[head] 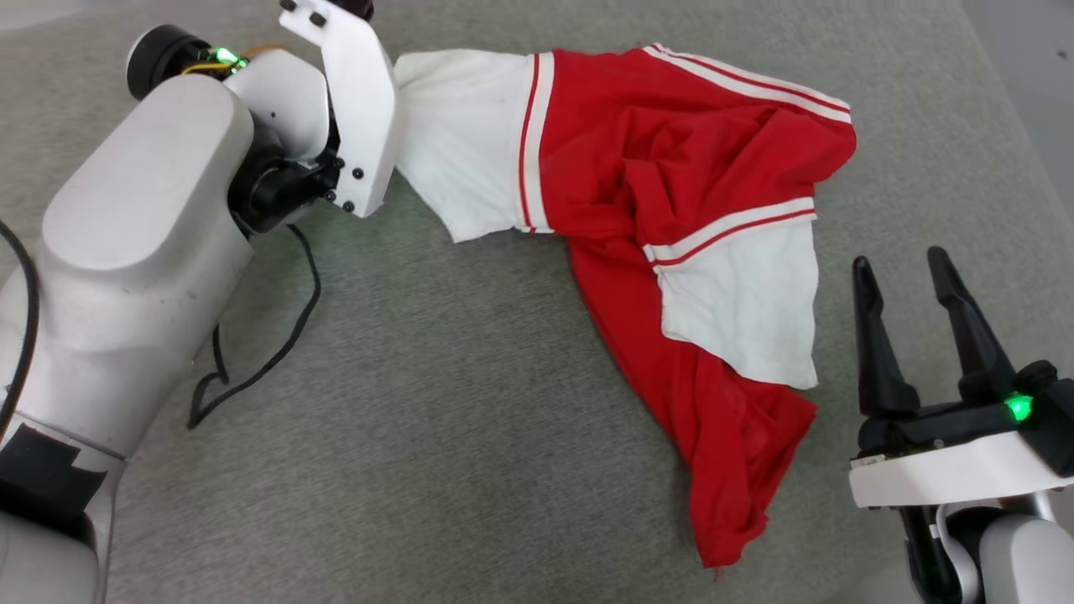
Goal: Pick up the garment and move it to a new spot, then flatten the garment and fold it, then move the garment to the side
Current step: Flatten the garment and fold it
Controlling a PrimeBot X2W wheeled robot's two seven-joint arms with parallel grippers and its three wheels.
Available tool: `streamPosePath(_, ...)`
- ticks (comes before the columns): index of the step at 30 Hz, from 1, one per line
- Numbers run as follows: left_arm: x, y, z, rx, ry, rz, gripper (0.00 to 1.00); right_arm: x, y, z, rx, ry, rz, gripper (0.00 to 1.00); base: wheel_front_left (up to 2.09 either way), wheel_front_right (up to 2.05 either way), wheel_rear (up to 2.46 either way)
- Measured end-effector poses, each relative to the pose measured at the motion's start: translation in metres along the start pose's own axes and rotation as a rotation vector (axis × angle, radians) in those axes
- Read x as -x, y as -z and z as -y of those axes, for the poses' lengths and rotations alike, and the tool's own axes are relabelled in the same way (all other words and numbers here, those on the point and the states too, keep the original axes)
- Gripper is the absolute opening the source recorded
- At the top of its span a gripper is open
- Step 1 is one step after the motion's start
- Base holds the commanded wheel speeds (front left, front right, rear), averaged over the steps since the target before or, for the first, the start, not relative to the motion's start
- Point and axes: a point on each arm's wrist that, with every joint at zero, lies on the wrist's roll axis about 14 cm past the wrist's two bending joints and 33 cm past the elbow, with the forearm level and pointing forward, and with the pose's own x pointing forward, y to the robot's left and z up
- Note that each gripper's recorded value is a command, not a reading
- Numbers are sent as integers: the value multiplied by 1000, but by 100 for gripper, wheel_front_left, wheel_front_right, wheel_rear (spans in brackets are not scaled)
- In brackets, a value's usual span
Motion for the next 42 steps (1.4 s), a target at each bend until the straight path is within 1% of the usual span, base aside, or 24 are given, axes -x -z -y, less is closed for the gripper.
streamPosePath(3,21,-15,-3,20,-14,108,0,-2,-6,-5,9,-19,6,100,0,0,0)
streamPosePath(6,48,-19,-13,45,-56,192,0,-1,-9,-13,8,-45,1,100,0,0,0)
streamPosePath(11,99,-4,-30,91,-143,286,0,-2,-18,-35,-7,-113,4,100,0,0,0)
streamPosePath(15,136,26,-31,133,-209,308,0,-2,-26,-55,-19,-172,13,100,0,0,0)
streamPosePath(23,205,101,-35,267,-382,316,0,-3,-41,-90,-34,-278,33,100,0,0,0)
streamPosePath(26,223,126,-32,337,-430,328,0,-1,-42,-102,-40,-312,30,100,0,0,0)
streamPosePath(29,238,149,-30,384,-476,319,0,0,-44,-110,-44,-337,31,100,0,0,0)
streamPosePath(33,242,177,-19,441,-500,290,0,1,-45,-117,-50,-358,30,100,0,0,0)
streamPosePath(34,241,182,-17,457,-509,293,21,1,-45,-119,-52,-365,31,100,0,0,0)
streamPosePath(35,239,186,-15,465,-515,294,100,1,-45,-121,-56,-370,30,100,0,0,0)
streamPosePath(38,237,192,-11,443,-539,300,100,2,-47,-124,-60,-381,33,100,0,0,0)
streamPosePath(42,249,165,-8,400,-568,474,100,5,-54,-126,-63,-388,52,100,0,0,0)
